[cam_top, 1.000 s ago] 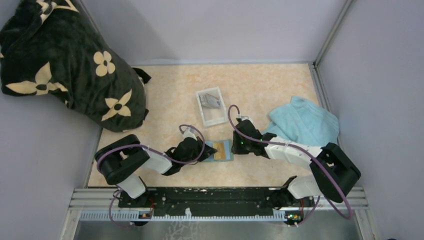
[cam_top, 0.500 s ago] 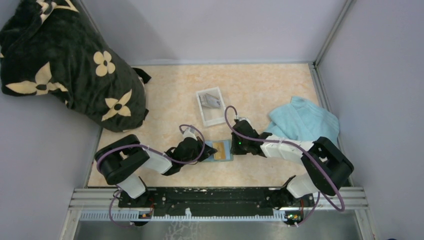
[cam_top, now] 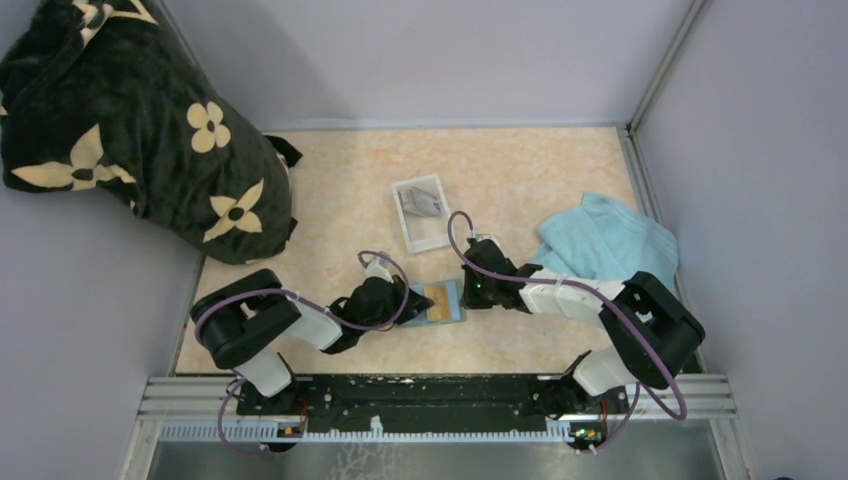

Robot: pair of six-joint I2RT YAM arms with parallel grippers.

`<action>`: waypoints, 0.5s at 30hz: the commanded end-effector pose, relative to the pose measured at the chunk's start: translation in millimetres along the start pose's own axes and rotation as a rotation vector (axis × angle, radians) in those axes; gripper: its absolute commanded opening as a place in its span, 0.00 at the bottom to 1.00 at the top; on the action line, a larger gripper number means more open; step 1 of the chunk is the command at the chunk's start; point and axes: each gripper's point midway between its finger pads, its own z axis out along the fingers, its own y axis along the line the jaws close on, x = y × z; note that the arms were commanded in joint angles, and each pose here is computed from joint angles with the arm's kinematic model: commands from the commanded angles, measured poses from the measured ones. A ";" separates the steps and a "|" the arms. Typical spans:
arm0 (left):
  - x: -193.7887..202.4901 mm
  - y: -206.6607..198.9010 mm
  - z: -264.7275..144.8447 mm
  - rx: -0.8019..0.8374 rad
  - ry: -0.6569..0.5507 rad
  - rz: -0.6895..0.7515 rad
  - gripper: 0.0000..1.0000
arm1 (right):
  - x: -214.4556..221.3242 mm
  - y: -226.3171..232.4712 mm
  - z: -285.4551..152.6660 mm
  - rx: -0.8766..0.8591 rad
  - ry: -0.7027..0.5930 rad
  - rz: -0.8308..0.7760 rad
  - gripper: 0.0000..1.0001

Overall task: Put the credit cards into the card holder
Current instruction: Insert the credit card into the card holder.

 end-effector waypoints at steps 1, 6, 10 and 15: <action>41.6 37.6 -11.9 -0.056 0.176 0.088 0.16 | -0.2 16.8 5.0 -0.054 0.008 0.004 0.00; 47.0 18.3 -10.1 0.058 0.201 0.086 0.20 | 1.5 18.5 5.6 -0.060 0.016 0.002 0.00; 49.6 16.8 -10.8 0.070 0.214 0.084 0.21 | 2.1 19.4 5.9 -0.063 0.021 0.003 0.00; 49.7 18.3 -10.5 0.060 0.217 0.089 0.21 | 2.2 20.9 5.7 -0.069 0.024 0.000 0.00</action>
